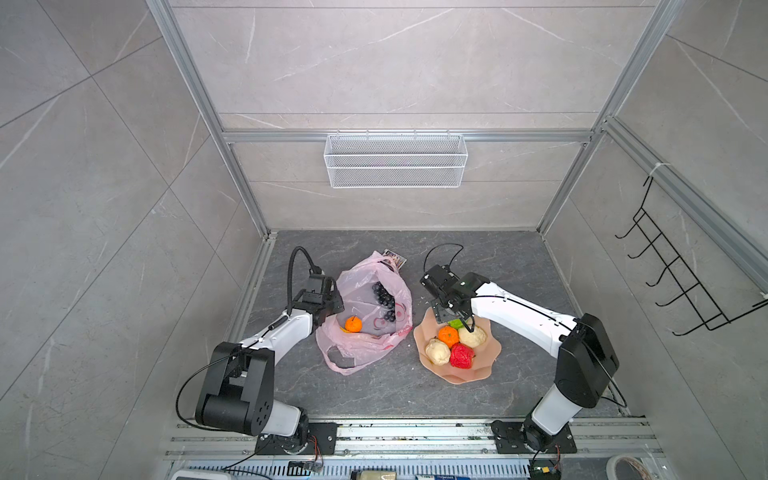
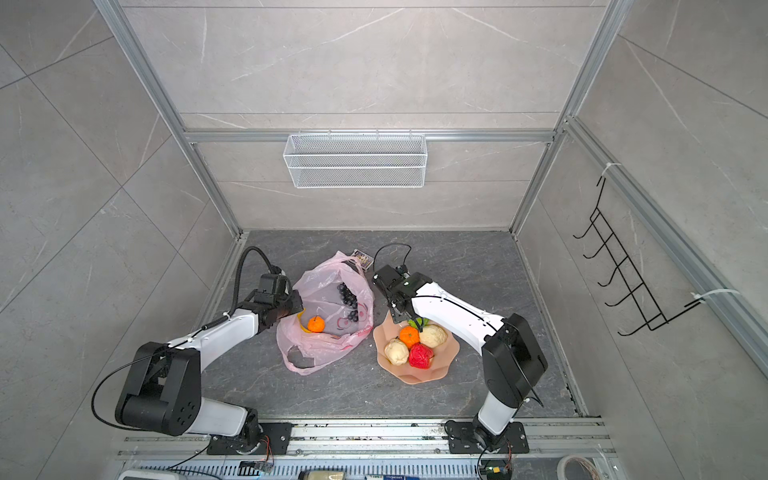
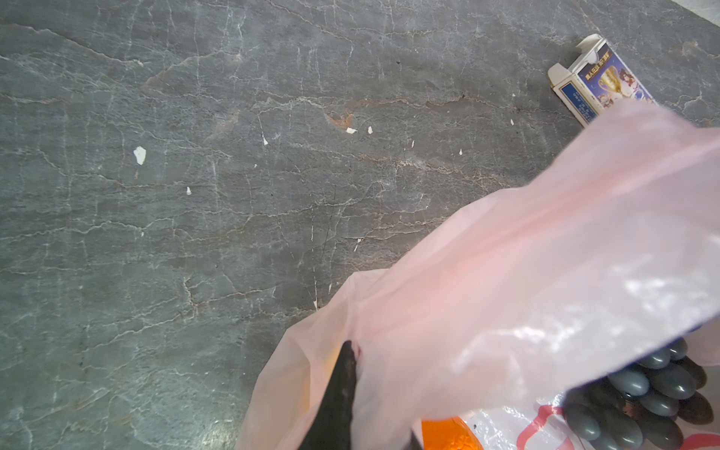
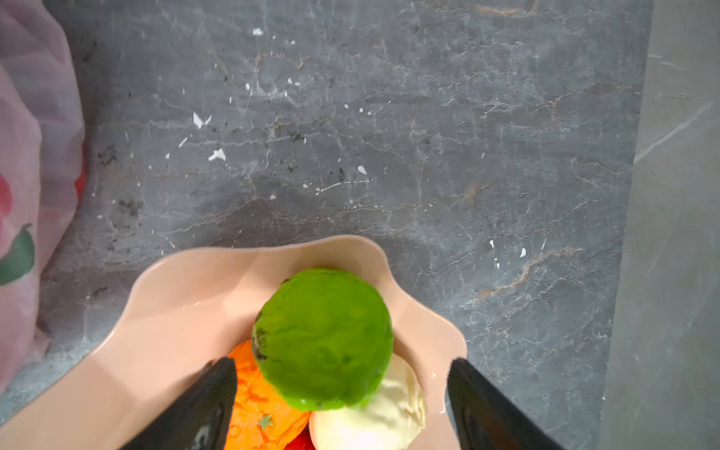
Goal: Take the fake fruits out of the plastic bag
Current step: 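Move the right gripper back over the bag opening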
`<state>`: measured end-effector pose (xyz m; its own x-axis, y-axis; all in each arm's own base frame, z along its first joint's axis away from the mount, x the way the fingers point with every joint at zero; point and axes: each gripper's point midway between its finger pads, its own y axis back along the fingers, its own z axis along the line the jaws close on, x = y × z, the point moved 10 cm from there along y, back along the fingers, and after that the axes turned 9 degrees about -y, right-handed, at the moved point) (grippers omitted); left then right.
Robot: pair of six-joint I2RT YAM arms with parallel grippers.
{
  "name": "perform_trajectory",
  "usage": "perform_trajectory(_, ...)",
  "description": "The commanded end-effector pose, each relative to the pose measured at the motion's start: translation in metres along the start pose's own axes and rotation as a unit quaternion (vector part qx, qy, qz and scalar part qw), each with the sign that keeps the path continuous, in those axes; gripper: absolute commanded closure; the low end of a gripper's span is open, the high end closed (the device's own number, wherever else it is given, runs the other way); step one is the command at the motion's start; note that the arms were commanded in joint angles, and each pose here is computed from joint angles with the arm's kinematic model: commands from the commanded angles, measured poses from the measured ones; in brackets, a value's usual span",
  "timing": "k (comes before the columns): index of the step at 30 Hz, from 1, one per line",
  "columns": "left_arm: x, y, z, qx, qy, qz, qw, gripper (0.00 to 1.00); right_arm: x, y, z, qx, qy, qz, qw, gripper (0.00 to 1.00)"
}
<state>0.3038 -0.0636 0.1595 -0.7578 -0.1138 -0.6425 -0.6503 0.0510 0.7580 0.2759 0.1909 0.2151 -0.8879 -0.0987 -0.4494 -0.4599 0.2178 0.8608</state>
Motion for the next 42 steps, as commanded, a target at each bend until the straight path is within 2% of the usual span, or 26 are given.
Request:
perform_trajectory(1,-0.005,0.003,0.000,-0.003,-0.005,-0.017,1.000,0.90,0.000,-0.002,-0.008,0.010,-0.022,-0.005,1.000,0.17)
perform_trajectory(6,-0.005,0.002,0.000,-0.002,-0.005,-0.016,1.000,0.90,0.003,-0.015,-0.004,0.030,-0.014,0.009,0.999,0.24)
perform_trajectory(13,-0.004,0.000,-0.001,0.001,-0.005,-0.011,1.000,0.90,0.006,-0.024,0.001,0.029,-0.004,0.023,0.999,0.24)
perform_trajectory(19,-0.006,-0.001,-0.004,0.020,-0.011,-0.012,1.000,0.90,0.002,-0.011,-0.004,0.016,-0.013,0.009,1.000,0.21)
perform_trajectory(24,-0.007,-0.002,-0.013,0.042,-0.026,-0.009,0.999,0.91,-0.005,0.015,-0.009,0.000,-0.024,-0.016,1.000,0.21)
perform_trajectory(28,-0.008,-0.002,-0.020,0.054,-0.042,-0.012,0.998,0.92,-0.009,0.041,0.001,-0.065,-0.041,-0.050,0.996,0.22)
perform_trajectory(34,-0.007,-0.003,-0.033,0.085,-0.066,-0.015,0.994,0.93,-0.005,0.068,0.052,-0.199,-0.048,-0.082,0.975,0.27)
perform_trajectory(38,-0.006,-0.009,-0.041,0.131,-0.067,-0.012,0.989,0.93,-0.003,0.069,0.085,-0.261,-0.057,-0.074,0.961,0.31)
perform_trajectory(42,-0.005,-0.014,-0.037,0.129,-0.054,-0.007,0.990,0.95,-0.001,0.063,0.115,-0.319,-0.069,-0.059,0.943,0.36)
